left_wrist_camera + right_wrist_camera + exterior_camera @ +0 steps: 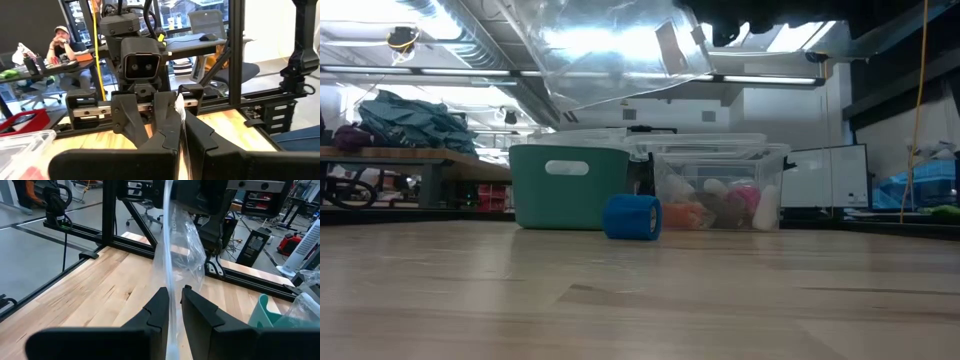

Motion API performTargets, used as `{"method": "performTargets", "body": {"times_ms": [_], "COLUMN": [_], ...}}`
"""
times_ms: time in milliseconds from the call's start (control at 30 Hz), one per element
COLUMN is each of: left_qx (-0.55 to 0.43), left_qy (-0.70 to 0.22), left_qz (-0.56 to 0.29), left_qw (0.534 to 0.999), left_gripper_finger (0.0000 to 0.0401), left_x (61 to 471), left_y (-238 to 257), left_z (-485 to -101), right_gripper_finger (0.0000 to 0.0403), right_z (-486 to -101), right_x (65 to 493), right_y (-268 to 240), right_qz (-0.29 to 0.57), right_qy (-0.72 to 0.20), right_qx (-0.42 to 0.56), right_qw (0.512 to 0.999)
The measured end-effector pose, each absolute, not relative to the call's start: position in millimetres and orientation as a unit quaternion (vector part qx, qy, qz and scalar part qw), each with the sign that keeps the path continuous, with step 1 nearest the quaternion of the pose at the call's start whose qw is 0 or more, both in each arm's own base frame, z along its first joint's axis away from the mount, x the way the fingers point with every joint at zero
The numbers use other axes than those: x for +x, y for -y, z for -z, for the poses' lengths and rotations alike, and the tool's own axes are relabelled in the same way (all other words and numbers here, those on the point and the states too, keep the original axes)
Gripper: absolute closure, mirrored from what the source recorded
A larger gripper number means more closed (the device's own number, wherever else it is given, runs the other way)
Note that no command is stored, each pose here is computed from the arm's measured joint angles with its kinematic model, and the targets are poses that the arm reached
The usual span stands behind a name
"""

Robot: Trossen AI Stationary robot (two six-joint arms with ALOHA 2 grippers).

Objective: Roll bandage
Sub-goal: Open the transparent zip bag

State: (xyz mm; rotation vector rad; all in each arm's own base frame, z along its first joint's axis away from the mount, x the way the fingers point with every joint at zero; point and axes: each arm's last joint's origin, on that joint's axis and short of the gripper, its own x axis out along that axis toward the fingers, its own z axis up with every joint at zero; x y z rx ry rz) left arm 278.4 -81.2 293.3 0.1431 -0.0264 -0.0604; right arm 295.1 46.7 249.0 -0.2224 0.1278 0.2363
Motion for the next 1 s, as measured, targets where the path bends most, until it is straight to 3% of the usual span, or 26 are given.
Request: {"method": "performTargets", "body": {"times_ms": [300, 1000], "left_qx": [0.059, 0.065], "left_qy": [-0.018, 0.029], "left_qz": [0.032, 0.027], "left_qw": [0.998, 0.997], "left_gripper_finger": [0.0401, 0.0401], "left_x": [278.5, 278.6], "left_y": [81.2, 80.3], "left_z": [-287.0, -296.4], "right_gripper_finger": [0.0347, 0.0347], "right_z": [-252.2, -251.9], "right_x": [294.5, 295.0], "right_y": [-50.5, -48.8], "right_qz": [-0.179, -0.150], "right_qy": [-0.040, -0.045], "right_qx": [-0.105, -0.107], "right_qw": [0.977, 0.982]}}
